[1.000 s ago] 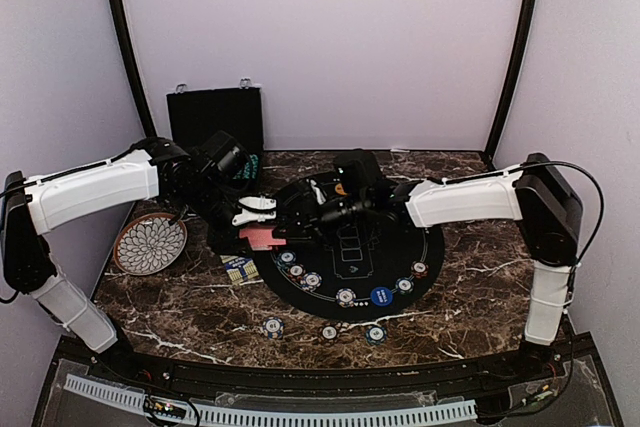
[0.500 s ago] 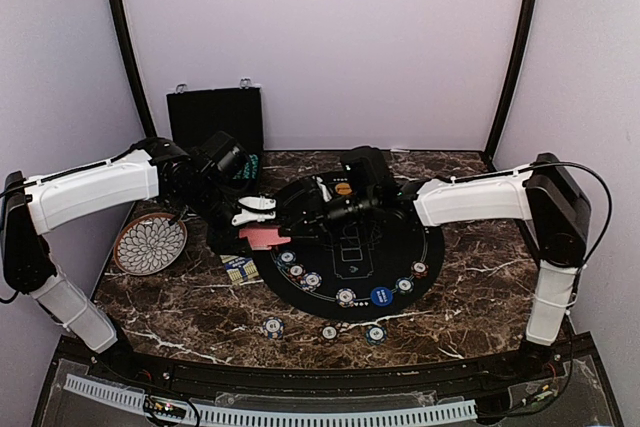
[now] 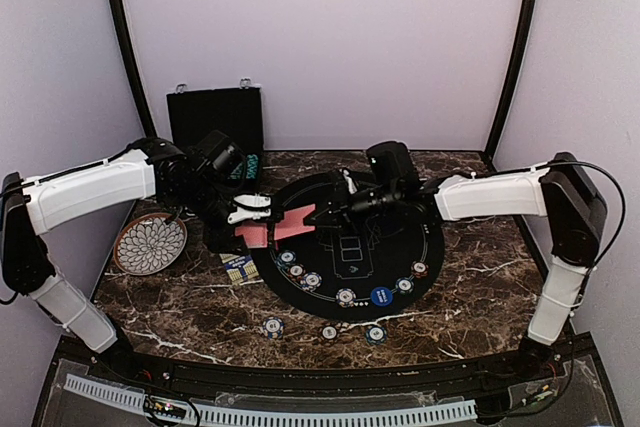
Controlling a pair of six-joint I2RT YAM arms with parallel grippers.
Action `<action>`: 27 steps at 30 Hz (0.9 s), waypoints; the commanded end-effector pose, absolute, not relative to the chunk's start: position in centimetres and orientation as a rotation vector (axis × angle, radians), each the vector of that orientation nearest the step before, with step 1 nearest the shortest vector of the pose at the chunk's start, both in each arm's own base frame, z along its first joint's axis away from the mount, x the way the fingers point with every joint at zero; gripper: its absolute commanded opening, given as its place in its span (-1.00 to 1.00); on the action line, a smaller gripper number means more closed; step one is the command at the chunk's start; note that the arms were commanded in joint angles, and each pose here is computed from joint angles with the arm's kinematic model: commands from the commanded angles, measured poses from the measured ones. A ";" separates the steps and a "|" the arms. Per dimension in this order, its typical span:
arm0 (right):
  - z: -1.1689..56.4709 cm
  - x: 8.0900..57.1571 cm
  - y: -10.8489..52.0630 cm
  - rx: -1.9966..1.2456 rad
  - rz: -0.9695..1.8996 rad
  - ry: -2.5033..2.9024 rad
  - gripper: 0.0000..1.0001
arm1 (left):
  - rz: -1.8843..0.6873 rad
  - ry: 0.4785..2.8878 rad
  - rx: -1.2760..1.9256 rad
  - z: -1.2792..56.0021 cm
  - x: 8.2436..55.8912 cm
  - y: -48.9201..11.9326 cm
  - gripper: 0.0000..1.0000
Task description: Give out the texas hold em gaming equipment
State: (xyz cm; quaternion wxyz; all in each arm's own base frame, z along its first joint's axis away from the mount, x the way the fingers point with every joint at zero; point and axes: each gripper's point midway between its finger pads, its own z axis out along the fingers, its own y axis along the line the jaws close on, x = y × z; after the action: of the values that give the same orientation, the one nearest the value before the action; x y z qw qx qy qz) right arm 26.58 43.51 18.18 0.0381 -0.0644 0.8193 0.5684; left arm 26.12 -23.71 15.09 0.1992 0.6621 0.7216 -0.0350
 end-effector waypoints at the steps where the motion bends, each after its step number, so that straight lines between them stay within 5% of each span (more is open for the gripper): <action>1: 19.8 27.7 42.3 -0.216 1.745 2.446 -1.00 | -0.094 1.998 1.811 16.7 25.9 -23.1 -0.39; 27: 11.0 39.0 45.9 -0.076 1.560 2.504 -1.00 | -0.103 2.018 1.811 16.8 25.6 -22.8 -0.44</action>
State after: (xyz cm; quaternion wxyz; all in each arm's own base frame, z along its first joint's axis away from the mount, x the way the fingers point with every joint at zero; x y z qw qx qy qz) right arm 36.81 45.03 10.28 0.0665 -0.0331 0.8550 0.5133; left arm 25.97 -23.24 15.59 0.2013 0.6579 0.7249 -0.0346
